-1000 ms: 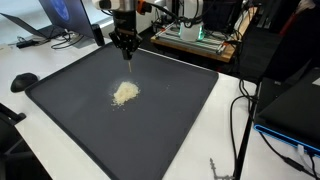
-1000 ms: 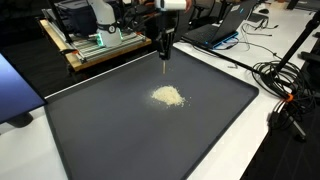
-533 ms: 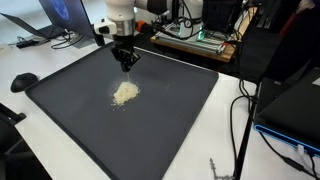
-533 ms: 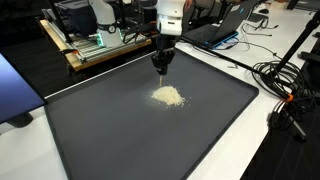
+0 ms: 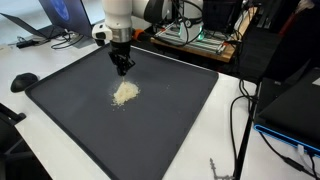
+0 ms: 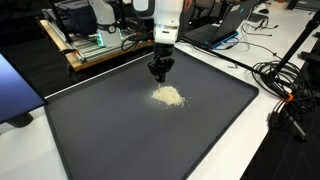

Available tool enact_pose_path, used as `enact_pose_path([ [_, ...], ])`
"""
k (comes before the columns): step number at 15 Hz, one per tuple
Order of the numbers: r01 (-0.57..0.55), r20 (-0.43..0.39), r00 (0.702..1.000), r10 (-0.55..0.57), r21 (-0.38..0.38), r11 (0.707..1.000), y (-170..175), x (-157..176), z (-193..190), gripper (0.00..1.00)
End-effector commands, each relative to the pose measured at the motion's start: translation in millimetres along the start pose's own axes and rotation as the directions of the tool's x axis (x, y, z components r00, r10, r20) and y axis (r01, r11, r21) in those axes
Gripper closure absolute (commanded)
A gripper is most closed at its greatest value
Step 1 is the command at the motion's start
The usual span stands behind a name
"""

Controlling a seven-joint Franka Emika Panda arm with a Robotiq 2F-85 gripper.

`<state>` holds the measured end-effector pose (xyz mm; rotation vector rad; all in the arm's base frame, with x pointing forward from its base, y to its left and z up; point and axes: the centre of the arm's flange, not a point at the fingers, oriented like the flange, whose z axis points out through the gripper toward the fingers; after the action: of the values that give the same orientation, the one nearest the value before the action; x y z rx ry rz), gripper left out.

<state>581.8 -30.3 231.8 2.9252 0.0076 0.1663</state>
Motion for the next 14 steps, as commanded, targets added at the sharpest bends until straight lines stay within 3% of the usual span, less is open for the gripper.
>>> enact_pose_path([
  [1, -0.025, -0.009, 1.000, 0.024, -0.034, 0.999, -3.3, 7.2, 8.2, 0.96],
  [14, -0.037, -0.015, 0.999, 0.036, -0.031, 0.999, -10.1, 11.2, 5.2, 0.96],
])
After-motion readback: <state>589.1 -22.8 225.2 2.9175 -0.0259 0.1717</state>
